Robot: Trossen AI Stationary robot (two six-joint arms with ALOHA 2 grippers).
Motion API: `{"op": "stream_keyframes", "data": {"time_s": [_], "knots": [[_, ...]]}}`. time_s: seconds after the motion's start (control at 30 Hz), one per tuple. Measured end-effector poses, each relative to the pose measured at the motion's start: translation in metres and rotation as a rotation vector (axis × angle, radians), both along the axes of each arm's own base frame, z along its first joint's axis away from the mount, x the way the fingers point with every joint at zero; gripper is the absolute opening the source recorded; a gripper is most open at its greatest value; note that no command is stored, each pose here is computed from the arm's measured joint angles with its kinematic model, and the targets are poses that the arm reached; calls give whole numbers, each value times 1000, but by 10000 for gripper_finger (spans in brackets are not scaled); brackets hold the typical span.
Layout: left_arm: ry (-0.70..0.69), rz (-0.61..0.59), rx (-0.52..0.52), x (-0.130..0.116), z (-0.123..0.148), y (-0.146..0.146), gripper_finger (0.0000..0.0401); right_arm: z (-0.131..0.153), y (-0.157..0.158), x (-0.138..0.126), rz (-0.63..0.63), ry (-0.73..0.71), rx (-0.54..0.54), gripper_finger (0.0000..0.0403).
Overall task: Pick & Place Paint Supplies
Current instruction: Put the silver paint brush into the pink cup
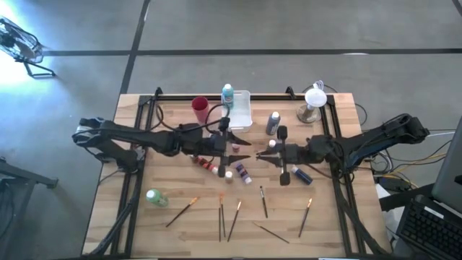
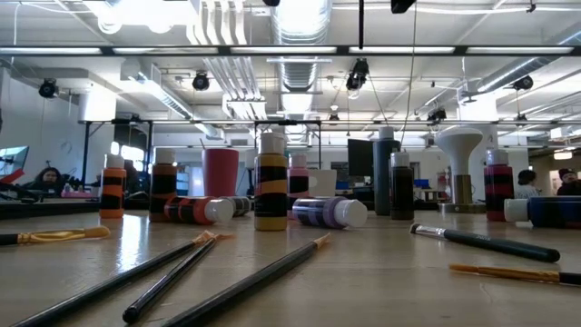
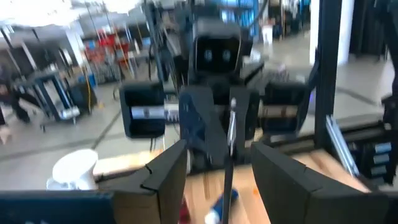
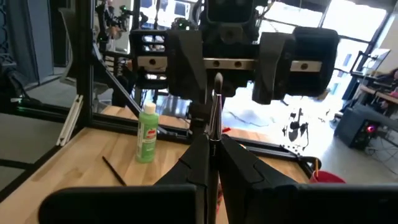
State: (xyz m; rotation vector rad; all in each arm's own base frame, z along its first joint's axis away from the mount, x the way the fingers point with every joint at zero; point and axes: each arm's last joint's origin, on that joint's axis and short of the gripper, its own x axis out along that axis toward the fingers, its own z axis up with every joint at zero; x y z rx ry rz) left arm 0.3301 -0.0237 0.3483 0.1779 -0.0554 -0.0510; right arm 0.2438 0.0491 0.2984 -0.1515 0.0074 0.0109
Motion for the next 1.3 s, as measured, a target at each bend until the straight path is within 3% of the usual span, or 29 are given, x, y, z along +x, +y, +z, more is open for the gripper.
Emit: {"op": "stream_keyframes", "data": {"time_s": [0.53,1.3], "knots": [[-61,-45,-9,-1,1,-1,181,4,0,1,-1,-51,-7,13],[-46,-64,-23,-1,2,-2,181,6,1,36,-61,-18,-14,13]]}}
